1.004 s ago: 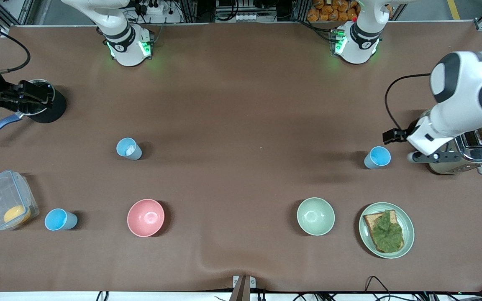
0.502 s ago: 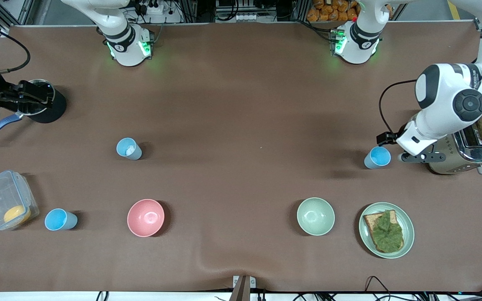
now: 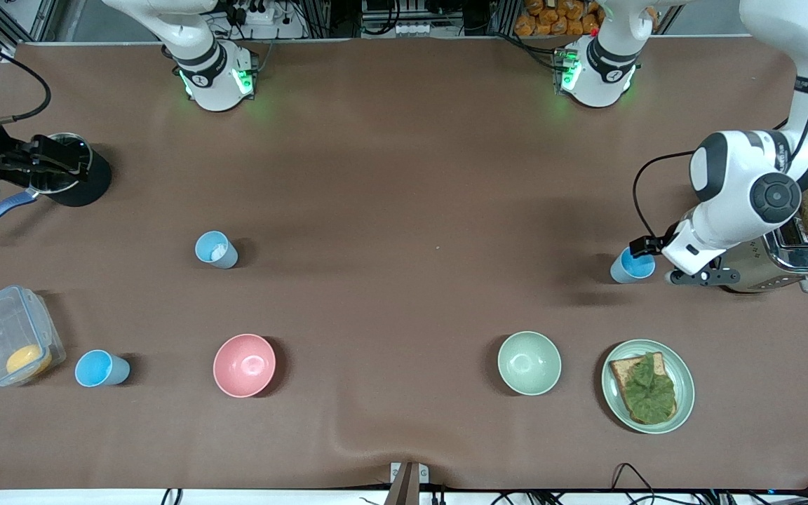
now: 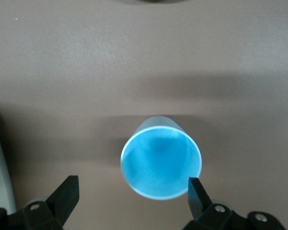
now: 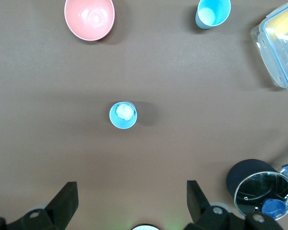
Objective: Stack blue cups with both arms
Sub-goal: 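Close the left gripper around the blue cup's rim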
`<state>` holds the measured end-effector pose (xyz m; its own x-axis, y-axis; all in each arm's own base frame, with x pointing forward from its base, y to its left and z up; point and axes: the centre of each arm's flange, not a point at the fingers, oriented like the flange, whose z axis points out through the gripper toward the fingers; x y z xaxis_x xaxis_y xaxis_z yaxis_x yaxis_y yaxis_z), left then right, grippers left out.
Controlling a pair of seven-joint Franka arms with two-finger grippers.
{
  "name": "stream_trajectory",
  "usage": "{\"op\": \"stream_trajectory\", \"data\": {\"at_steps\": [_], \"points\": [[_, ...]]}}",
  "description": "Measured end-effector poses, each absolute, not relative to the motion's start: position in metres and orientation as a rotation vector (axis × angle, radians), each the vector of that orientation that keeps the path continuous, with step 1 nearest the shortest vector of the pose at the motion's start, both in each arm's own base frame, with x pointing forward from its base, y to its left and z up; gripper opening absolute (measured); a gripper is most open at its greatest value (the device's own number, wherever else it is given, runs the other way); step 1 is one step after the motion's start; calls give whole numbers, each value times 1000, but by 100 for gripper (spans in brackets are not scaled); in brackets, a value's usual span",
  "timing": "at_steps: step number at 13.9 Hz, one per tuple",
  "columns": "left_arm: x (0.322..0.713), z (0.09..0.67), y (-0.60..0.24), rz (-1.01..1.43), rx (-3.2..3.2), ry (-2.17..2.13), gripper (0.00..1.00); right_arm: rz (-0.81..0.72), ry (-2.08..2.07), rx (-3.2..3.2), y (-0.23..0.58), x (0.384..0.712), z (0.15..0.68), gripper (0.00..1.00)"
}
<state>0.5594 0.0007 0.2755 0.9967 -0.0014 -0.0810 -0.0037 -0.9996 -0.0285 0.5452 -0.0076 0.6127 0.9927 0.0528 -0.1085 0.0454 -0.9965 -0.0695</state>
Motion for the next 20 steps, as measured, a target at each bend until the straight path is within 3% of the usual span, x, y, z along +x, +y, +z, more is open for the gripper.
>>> {"op": "stream_trajectory", "data": {"at_steps": [20], "points": [[562,237,17,134,-3118,-40,100,159,-78,-3070,-6,547,608,100]]}}
